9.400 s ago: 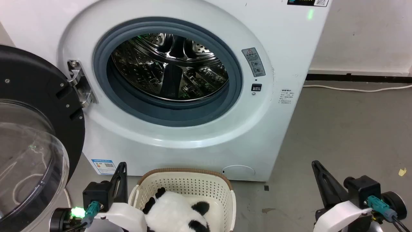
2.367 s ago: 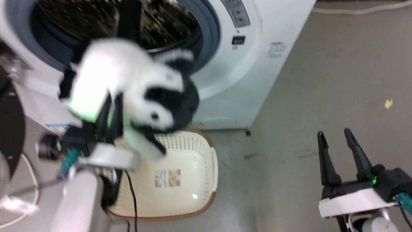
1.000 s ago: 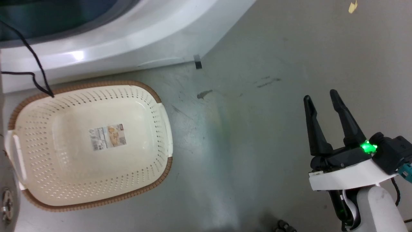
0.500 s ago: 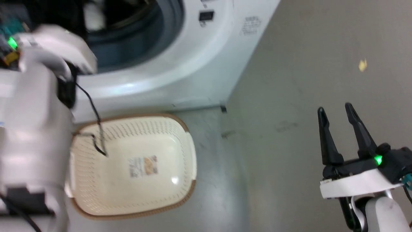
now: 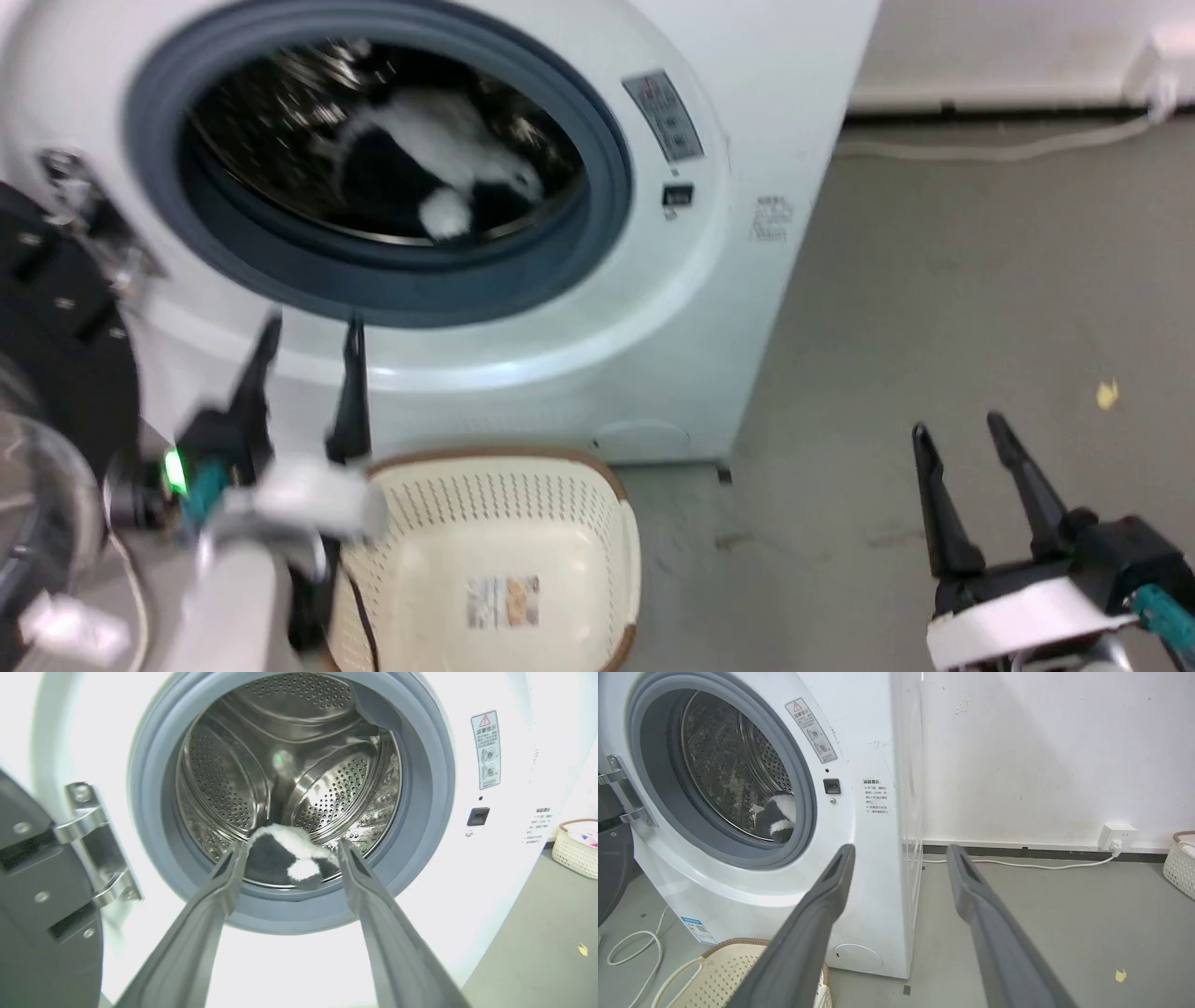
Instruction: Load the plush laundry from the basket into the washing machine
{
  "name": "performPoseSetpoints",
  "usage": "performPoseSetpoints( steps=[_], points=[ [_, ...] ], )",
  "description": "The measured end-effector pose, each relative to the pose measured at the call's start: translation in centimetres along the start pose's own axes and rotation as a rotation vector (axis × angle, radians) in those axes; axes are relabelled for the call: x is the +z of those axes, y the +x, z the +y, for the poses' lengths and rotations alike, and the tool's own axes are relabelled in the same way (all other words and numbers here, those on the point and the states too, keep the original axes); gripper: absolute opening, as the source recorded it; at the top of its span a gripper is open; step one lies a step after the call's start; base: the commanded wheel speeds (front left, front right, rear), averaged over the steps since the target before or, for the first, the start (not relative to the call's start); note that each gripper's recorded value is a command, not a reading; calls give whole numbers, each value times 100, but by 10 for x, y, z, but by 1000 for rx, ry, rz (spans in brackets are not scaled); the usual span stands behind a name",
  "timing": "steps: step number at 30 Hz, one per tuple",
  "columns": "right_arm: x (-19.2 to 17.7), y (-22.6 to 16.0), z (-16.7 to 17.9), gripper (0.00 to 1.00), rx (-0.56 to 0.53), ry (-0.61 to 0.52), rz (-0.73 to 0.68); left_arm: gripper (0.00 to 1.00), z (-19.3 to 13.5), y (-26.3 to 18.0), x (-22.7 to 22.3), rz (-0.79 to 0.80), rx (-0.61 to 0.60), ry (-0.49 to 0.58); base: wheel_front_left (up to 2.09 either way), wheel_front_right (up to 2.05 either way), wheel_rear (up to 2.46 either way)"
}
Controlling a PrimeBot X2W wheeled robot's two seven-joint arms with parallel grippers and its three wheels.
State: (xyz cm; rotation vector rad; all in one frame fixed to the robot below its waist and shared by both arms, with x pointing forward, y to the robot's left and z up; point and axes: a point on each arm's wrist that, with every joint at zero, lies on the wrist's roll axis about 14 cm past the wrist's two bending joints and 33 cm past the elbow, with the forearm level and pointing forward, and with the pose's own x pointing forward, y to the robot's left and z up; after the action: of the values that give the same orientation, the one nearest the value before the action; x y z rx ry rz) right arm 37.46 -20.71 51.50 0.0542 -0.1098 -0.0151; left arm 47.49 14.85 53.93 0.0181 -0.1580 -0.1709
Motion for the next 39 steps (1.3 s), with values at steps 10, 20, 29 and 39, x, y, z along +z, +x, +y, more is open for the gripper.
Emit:
performPoseSetpoints(
  steps=[10, 20, 29, 39],
  points=[
    [3, -21, 23, 100, 65, 23, -5, 100, 13, -94, 4, 7, 160, -66, 0, 0, 0],
    [3, -24, 41, 100, 120, 35, -3, 100, 8, -131, -23, 109, 171, -46, 0, 0, 0],
    [1, -23, 47, 0, 137, 37, 4, 0, 13, -136, -29, 129, 193, -43, 0, 0, 0],
    [0, -23, 47, 0, 137, 33, 13, 0, 12, -136, -29, 136, 192, -46, 0, 0, 0]
  ],
)
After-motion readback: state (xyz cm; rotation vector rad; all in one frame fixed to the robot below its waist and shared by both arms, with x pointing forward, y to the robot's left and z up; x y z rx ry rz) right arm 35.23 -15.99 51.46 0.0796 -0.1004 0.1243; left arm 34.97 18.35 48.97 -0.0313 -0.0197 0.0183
